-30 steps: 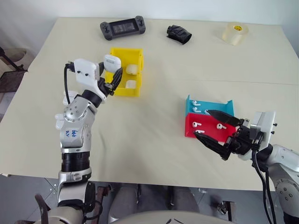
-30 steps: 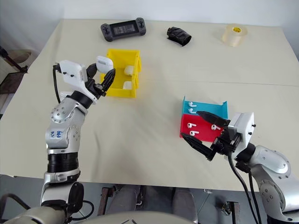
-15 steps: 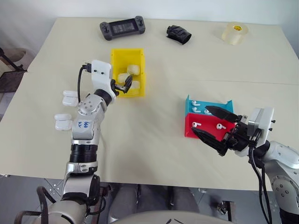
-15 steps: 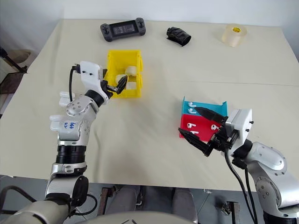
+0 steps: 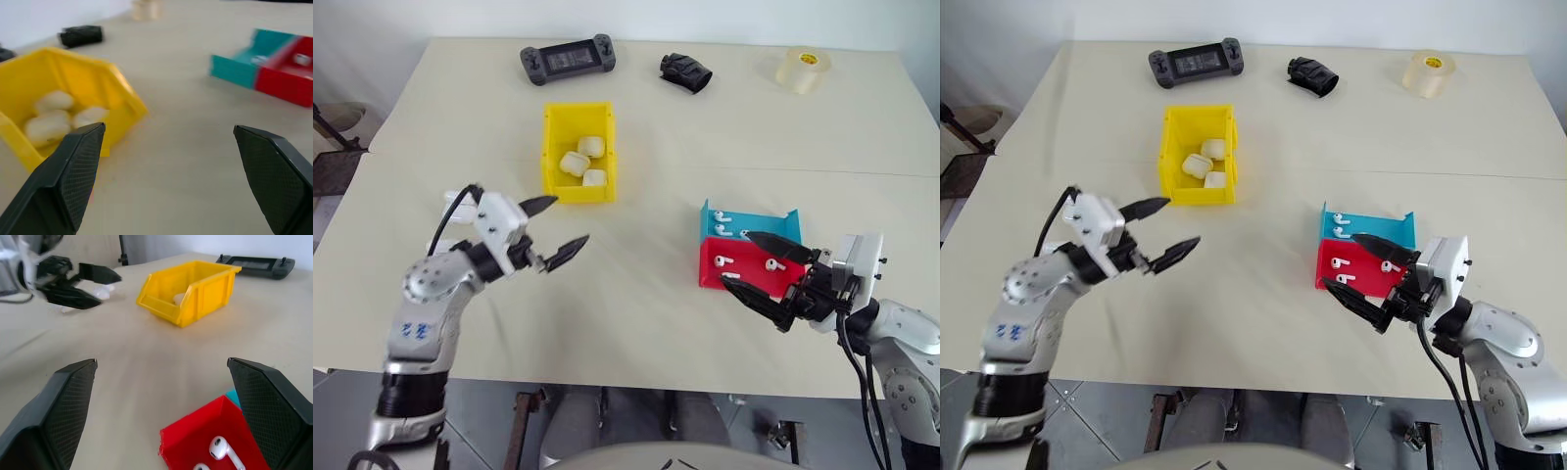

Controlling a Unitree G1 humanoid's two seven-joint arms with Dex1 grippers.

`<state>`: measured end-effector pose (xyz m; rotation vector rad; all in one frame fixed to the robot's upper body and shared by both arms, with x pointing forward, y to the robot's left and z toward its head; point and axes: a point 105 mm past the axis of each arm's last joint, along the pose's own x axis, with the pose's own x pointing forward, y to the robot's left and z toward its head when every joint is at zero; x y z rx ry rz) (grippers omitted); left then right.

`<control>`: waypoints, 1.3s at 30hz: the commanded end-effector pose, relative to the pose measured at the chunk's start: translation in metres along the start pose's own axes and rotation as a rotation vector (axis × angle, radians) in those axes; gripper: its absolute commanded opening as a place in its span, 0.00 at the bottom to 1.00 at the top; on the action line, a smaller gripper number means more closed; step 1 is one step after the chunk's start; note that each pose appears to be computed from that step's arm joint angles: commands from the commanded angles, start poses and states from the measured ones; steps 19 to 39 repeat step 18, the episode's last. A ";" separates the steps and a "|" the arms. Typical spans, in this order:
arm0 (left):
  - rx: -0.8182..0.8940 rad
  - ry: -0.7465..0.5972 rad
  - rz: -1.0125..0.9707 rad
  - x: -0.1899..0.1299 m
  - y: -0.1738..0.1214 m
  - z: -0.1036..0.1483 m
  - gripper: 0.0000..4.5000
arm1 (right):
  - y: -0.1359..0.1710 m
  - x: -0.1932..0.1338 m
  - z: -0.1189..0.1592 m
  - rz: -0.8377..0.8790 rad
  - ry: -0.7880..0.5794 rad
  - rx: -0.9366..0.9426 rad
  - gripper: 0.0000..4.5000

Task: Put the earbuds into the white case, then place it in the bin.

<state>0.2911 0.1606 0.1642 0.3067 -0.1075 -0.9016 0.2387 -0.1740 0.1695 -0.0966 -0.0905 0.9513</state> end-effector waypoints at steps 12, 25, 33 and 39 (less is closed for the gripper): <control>-0.054 0.034 -0.064 -0.030 0.006 0.004 0.99 | -0.025 -0.021 0.010 -0.033 0.024 -0.088 1.00; 0.099 0.016 -0.050 -0.025 0.005 0.007 0.99 | -0.031 -0.022 0.012 -0.047 0.021 -0.106 1.00; 0.099 0.016 -0.050 -0.025 0.005 0.007 0.99 | -0.031 -0.022 0.012 -0.047 0.021 -0.106 1.00; 0.099 0.016 -0.050 -0.025 0.005 0.007 0.99 | -0.031 -0.022 0.012 -0.047 0.021 -0.106 1.00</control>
